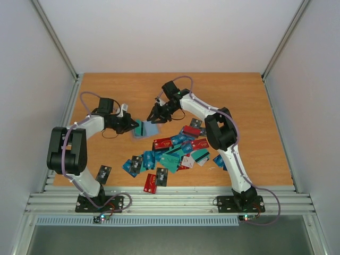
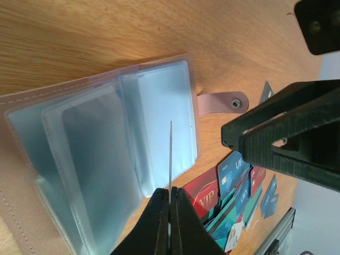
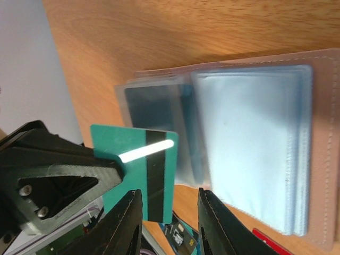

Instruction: Put the credit cards into the card holder

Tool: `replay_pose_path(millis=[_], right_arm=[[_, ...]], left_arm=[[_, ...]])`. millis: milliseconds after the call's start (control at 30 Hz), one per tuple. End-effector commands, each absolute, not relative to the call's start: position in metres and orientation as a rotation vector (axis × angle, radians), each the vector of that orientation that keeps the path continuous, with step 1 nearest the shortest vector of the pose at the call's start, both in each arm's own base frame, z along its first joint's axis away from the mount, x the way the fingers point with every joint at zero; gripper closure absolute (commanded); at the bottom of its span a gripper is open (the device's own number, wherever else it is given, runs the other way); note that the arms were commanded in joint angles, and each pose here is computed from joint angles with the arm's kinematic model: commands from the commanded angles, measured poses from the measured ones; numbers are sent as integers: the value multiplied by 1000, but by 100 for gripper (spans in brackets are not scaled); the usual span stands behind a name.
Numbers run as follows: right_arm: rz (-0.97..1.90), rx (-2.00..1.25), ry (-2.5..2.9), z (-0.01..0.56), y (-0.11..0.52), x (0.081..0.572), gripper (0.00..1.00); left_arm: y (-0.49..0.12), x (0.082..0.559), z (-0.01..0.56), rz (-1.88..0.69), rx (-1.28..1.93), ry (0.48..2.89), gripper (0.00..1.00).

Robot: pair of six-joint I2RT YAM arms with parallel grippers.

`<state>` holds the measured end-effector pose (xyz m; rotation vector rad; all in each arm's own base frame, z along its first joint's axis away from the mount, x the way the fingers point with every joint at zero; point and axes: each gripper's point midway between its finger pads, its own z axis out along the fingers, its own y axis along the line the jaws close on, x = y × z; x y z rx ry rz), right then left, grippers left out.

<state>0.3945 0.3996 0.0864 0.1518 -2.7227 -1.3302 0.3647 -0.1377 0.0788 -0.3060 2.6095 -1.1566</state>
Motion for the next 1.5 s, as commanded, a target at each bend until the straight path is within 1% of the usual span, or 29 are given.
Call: replay_pose_path(millis=[0,433,900,1467], right_arm=[[-1287,140,-2693,64,395,391,70],[-1219,105,-2697,39,381,393,71],[-1161,100,-2683,19,374,384,72],[-1124,115,-2697,18,365,382,73]], left_arm=[[-133,360,71,-1114,-269,2634,100],[-130,357,61,-1085,-270,2658,100],[-134,358,51,-1124,-259,2672,100],[-141,368,53,-1193,-215,2617,100]])
